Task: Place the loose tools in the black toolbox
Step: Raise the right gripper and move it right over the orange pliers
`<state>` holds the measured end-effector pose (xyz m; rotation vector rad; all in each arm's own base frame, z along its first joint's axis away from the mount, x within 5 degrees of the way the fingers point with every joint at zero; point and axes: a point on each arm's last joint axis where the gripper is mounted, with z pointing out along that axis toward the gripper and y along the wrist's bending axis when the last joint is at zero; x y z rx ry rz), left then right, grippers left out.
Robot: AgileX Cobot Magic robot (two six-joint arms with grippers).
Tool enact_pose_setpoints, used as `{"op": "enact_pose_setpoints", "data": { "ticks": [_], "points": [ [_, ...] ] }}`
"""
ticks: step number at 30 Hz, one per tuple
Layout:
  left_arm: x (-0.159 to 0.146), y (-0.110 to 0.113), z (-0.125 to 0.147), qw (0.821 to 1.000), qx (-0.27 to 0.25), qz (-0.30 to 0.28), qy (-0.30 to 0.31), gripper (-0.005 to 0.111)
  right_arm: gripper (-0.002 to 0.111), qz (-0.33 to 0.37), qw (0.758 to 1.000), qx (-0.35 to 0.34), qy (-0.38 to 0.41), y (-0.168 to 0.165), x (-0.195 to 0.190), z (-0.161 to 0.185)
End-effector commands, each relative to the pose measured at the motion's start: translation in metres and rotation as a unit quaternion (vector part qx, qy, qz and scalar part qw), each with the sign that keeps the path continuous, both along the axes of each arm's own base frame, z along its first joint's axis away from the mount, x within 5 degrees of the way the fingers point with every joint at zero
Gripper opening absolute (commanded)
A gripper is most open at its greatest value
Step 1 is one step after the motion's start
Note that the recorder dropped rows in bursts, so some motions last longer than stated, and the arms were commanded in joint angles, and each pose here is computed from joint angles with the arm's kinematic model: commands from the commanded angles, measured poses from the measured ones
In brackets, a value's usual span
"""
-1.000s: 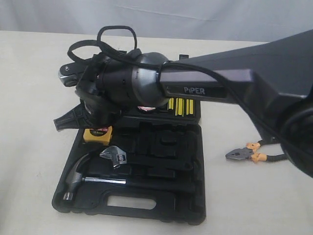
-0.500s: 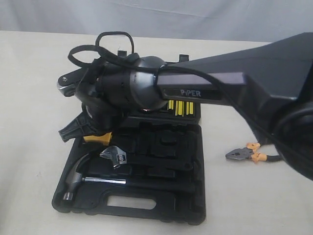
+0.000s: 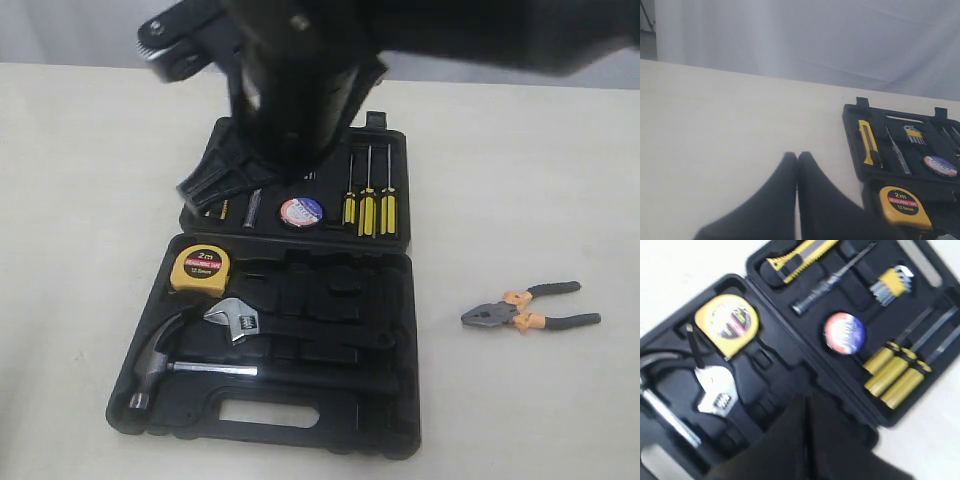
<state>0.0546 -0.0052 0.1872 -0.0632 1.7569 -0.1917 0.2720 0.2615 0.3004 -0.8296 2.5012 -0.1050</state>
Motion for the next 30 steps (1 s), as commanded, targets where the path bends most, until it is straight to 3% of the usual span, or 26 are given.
{"op": "enact_pose_setpoints", "data": {
  "ticks": [1,4,9,12,17,22,25,30],
  "points": [
    [0.000,-0.001,0.001,1.000,-0.004,-0.003,0.001,0.000,-0.001,-0.019,1.000,-0.013,-0.013,-0.052,-0.017,0.037],
    [0.000,-0.001,0.001,1.000,-0.004,-0.003,0.001,0.000,-0.001,-0.020,0.999,-0.023,-0.019,-0.088,-0.029,0.052],
    [0.000,-0.001,0.001,1.000,-0.004,-0.003,0.001,0.000,-0.001,0.102,0.991,-0.083,-0.012,-0.131,-0.051,0.058],
    [0.000,-0.001,0.001,1.000,-0.004,-0.003,0.001,0.000,-0.001,0.137,0.983,-0.123,-0.017,-0.146,-0.055,0.056],
    [0.000,-0.001,0.001,1.000,-0.004,-0.003,0.001,0.000,-0.001,0.153,0.971,-0.185,0.000,-0.156,-0.050,0.041],
    [0.000,-0.001,0.001,1.000,-0.004,-0.003,0.001,0.000,-0.001,0.276,0.921,-0.269,0.051,-0.161,-0.054,0.005],
    [0.000,-0.001,0.001,1.000,-0.004,-0.003,0.001,0.000,-0.001,0.306,0.907,-0.286,0.047,-0.162,-0.055,-0.015],
    [0.000,-0.001,0.001,1.000,-0.004,-0.003,0.001,0.000,-0.001,0.333,0.905,-0.264,0.024,-0.167,-0.051,-0.038]
  ]
}}
